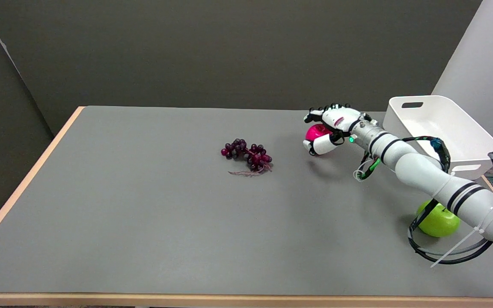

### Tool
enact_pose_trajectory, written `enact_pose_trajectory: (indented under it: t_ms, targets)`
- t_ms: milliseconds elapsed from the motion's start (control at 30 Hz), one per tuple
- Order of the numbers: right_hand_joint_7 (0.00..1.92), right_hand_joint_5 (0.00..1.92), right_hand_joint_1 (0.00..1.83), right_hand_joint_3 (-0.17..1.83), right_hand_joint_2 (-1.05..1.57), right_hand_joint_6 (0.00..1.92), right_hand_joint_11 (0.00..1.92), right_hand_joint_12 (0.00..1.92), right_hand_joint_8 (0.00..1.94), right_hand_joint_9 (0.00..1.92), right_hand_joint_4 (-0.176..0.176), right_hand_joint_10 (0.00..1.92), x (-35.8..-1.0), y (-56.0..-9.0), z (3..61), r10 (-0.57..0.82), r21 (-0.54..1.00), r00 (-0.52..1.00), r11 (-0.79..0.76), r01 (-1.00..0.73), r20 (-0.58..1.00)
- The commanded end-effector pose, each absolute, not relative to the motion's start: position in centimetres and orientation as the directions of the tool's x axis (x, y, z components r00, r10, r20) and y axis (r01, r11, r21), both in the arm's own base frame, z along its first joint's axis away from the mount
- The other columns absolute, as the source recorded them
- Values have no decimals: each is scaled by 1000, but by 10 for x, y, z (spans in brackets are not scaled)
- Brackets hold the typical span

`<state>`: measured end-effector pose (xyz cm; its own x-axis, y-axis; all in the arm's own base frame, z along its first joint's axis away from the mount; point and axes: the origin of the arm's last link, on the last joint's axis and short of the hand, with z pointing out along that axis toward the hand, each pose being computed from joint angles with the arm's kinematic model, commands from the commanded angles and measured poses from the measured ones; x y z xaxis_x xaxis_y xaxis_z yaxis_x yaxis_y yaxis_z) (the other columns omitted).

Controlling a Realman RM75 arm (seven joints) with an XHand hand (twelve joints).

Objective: Pick up the red apple.

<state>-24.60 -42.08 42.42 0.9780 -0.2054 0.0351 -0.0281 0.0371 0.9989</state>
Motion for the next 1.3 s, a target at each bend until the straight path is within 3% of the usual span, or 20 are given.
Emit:
enact_pose_trajectory:
  t_ms: [33,167,400,567,733,767,800,833,967,1033,1300]
  targets:
    - [319,252,439,897,659,477,65,1154,338,224,67,706,-260,-418,424,-241,999,970,43,-24,34]
    - [307,237,478,988,639,503,102,1134,373,245,70,722,-260,-418,423,-237,999,971,40,-17,26]
    - [367,256,814,997,723,576,172,1258,431,391,78,864,-260,-418,417,-234,998,971,10,54,-50]
    - [511,264,926,943,831,973,220,1306,634,501,95,989,-261,-417,414,-227,998,972,4,64,-61]
    - [518,277,1004,851,919,1254,279,1313,890,568,121,1115,-261,-415,414,-208,998,976,11,66,-62]
    - [559,334,1035,605,1052,1460,304,1336,1082,588,54,1127,-260,-415,413,-203,998,977,10,68,-64]
    - [615,410,1073,266,1235,1732,336,1369,1332,616,-40,1141,-259,-414,413,-195,997,978,9,76,-73]
    - [649,451,1092,132,1305,1858,364,1418,1445,628,-86,1168,-258,-414,413,-188,997,979,7,83,-80]
    - [691,487,1136,214,1239,1826,467,1551,1398,635,-104,1301,-241,-414,405,-114,990,984,-15,137,-138]
    - [742,529,1310,138,1222,1774,578,1537,1333,623,-174,1531,-232,-412,404,-69,989,986,-14,150,-151]
    - [772,554,1320,207,1174,1756,664,1624,1291,651,-176,1511,-172,-402,396,173,981,966,-2,193,-190]
